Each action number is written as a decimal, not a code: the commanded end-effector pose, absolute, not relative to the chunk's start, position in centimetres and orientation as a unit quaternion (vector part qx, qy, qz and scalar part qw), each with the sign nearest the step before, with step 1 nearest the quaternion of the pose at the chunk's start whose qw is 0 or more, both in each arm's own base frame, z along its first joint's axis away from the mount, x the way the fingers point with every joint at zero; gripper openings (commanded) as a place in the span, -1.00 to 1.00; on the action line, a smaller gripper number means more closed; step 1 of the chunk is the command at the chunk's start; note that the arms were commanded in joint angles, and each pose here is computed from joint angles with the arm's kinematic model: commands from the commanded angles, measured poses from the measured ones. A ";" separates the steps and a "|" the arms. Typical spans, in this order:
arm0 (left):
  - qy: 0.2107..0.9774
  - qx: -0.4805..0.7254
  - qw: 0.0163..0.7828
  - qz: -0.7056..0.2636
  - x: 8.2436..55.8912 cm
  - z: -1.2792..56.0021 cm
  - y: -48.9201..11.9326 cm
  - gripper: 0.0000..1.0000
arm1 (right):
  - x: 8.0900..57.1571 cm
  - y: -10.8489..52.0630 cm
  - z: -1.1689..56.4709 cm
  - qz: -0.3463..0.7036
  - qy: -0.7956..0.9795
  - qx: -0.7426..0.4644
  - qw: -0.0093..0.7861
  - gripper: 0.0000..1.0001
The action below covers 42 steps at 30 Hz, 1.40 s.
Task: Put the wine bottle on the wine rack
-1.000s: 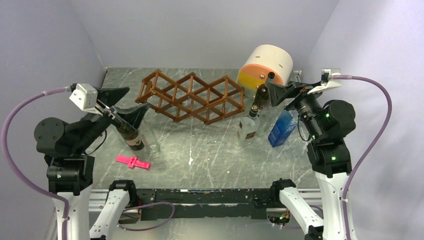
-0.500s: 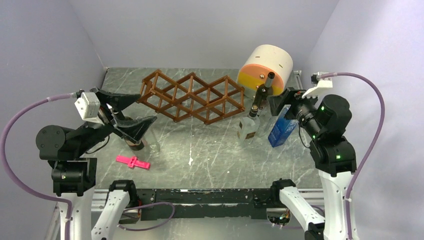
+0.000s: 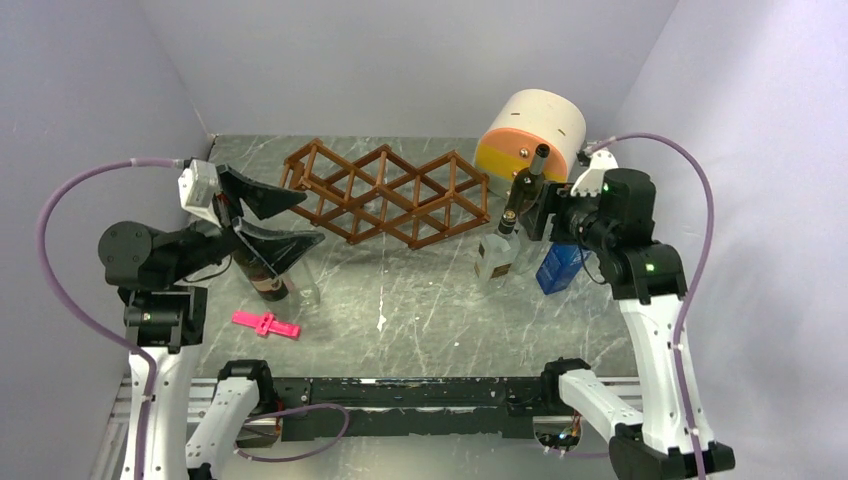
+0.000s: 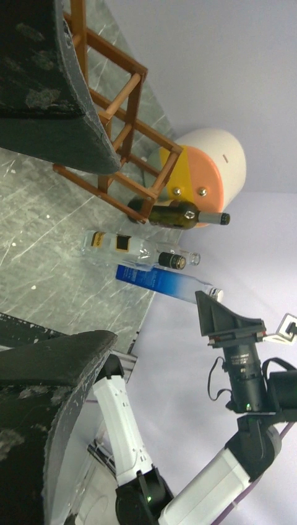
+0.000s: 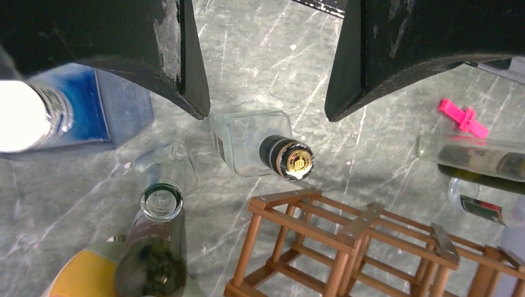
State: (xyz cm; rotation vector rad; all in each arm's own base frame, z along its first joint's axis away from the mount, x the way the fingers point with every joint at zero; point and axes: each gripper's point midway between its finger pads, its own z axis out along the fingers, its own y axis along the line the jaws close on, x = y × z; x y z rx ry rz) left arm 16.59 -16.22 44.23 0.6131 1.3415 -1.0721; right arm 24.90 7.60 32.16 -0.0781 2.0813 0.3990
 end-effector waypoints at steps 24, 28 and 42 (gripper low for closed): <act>0.628 0.237 0.539 -0.509 21.1 40.7 -21.4 0.84 | 28.2 12.1 26.4 0.036 0.878 -0.073 0.471 0.20; 0.627 0.234 0.539 -0.511 21.2 40.6 -22.0 0.83 | 28.5 11.5 26.7 0.021 0.874 -0.063 0.481 0.25; 0.633 0.268 0.522 -0.505 20.2 39.0 -25.1 0.73 | 28.8 12.0 25.5 0.026 0.871 -0.075 0.484 -0.12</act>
